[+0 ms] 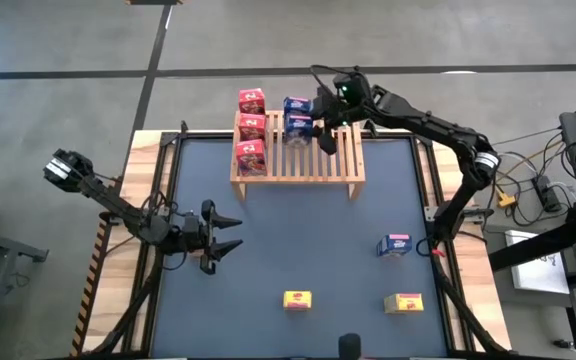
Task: Stack cereal on shelf
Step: Put the left blue cereal box aligned with the other blue cereal box on the shelf, then put the blue cereal box aligned with the other blue cereal boxes on the shelf
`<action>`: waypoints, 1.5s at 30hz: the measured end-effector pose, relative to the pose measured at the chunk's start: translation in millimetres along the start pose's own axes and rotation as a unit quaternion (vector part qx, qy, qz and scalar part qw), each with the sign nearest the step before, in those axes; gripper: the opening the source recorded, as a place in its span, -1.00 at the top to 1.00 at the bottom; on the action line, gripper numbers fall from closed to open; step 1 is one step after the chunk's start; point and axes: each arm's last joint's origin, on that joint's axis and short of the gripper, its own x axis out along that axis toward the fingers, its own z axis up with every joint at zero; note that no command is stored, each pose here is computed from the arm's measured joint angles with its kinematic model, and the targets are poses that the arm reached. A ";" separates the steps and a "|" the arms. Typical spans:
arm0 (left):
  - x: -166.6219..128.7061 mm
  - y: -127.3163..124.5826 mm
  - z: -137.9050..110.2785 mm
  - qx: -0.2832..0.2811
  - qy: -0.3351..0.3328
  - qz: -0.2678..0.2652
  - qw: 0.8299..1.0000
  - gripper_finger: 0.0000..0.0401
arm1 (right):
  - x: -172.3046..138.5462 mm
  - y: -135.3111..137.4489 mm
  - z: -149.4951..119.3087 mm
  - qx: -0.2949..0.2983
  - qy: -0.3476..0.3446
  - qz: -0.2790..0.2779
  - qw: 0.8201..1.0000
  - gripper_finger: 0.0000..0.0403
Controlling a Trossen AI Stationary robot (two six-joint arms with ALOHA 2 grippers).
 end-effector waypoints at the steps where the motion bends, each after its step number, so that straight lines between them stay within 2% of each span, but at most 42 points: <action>1: 0.1 0.0 0.1 0.000 0.000 0.000 1.000 -0.16 | -0.3 0.4 0.4 0.002 -0.002 0.004 1.000 0.17; 19: 0.0 0.0 0.0 0.001 0.000 0.000 1.000 -0.16 | 8.4 0.5 -7.2 0.016 0.002 0.045 0.999 0.16; 34: 0.1 0.0 -0.1 0.000 0.001 0.000 1.000 -0.16 | 3.5 0.7 -0.3 0.031 -0.003 0.043 0.999 -0.32; 45: 0.0 0.1 -2.4 -0.008 0.011 0.001 1.000 -0.16 | -27.3 12.3 17.6 0.031 -0.017 0.033 0.999 -0.40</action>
